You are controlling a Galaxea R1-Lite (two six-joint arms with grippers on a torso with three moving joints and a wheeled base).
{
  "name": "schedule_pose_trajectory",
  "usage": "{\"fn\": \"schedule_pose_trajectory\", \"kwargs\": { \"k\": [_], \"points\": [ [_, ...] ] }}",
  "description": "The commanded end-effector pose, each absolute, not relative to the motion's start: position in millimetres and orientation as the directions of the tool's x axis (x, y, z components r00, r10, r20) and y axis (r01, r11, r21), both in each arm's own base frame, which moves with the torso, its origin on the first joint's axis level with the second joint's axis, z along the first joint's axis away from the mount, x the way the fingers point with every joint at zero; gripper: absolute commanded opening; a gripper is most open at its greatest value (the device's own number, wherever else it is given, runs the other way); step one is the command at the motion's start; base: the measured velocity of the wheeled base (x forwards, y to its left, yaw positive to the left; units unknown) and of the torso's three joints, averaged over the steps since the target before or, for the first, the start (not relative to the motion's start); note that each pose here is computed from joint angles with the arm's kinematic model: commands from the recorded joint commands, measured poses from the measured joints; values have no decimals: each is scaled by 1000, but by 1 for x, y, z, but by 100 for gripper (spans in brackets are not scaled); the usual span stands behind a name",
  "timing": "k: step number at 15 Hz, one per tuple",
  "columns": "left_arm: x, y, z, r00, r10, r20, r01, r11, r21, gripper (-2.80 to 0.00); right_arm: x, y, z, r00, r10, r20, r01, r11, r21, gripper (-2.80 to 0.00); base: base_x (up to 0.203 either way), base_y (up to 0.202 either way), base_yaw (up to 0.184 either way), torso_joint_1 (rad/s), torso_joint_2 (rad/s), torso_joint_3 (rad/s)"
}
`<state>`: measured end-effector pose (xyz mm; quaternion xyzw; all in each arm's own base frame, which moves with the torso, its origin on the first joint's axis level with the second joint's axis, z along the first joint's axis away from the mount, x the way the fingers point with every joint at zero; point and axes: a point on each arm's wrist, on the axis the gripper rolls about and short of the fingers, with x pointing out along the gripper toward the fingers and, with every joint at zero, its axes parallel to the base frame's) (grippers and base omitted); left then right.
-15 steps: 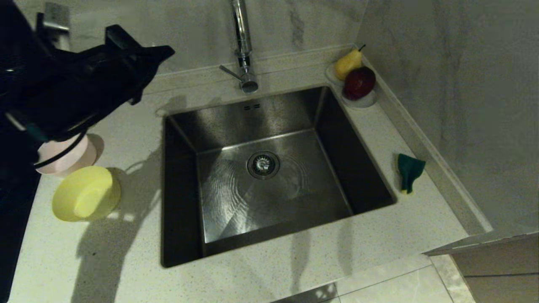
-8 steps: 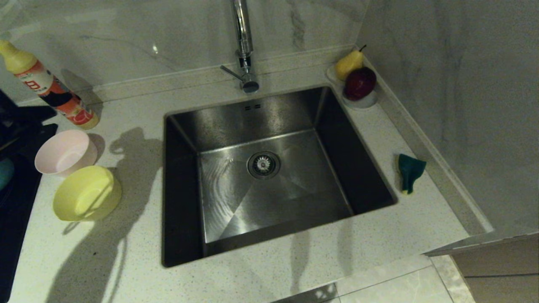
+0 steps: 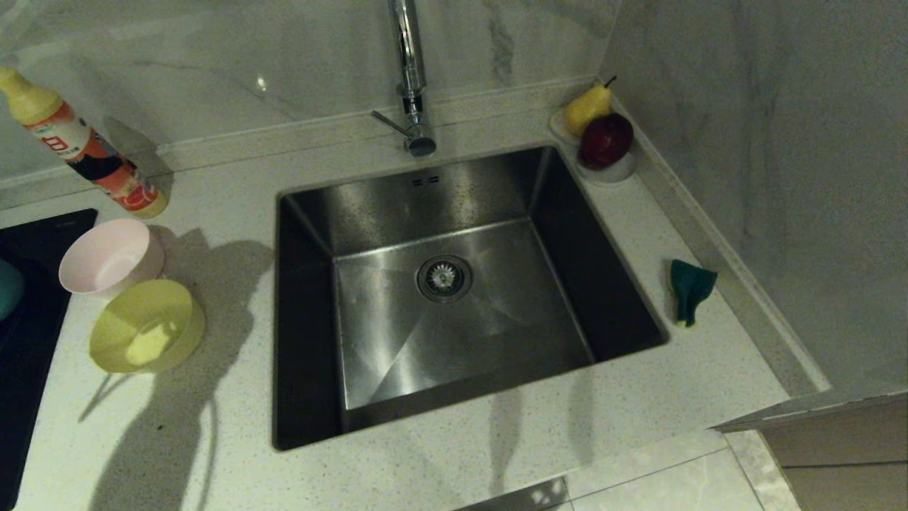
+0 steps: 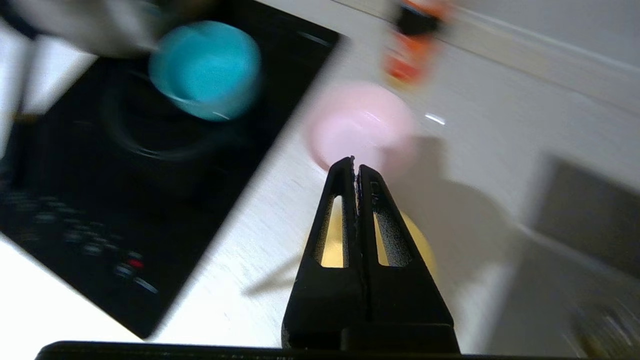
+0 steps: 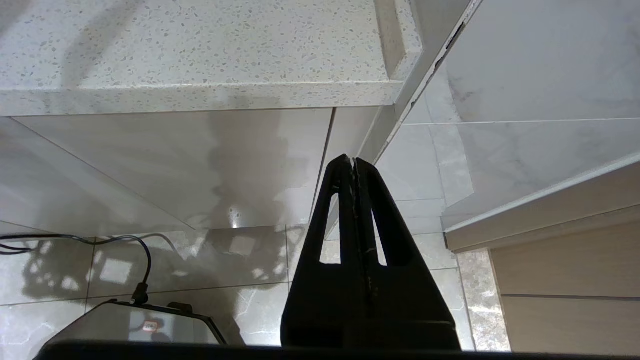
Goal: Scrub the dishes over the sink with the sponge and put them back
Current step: Place the bowl on the bowl
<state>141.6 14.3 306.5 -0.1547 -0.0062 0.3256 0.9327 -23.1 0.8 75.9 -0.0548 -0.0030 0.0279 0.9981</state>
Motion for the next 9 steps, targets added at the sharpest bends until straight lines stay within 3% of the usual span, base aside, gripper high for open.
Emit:
{"fn": "schedule_pose_trajectory", "kwargs": {
  "k": [1, 3, 9],
  "points": [
    [191, 46, 300, 666, 726, -173, -742, 621, -252, -280, -23, 1, 76, 998, 57, 6, -56, 992, -111, -280, 0, 0, 0, 0, 0, 0],
    [211, 77, 295, 588, 772, -241, -805, 528, -271, -280, -23, 1, 76, 998, 57, 6, -56, 992, -111, -280, 0, 0, 0, 0, 0, 0],
    [230, 143, 281, 535, 775, -336, -835, 425, -349, -280, -23, 1, 76, 998, 57, 6, -56, 992, -111, -280, 0, 0, 0, 0, 0, 0]
  ]
}}
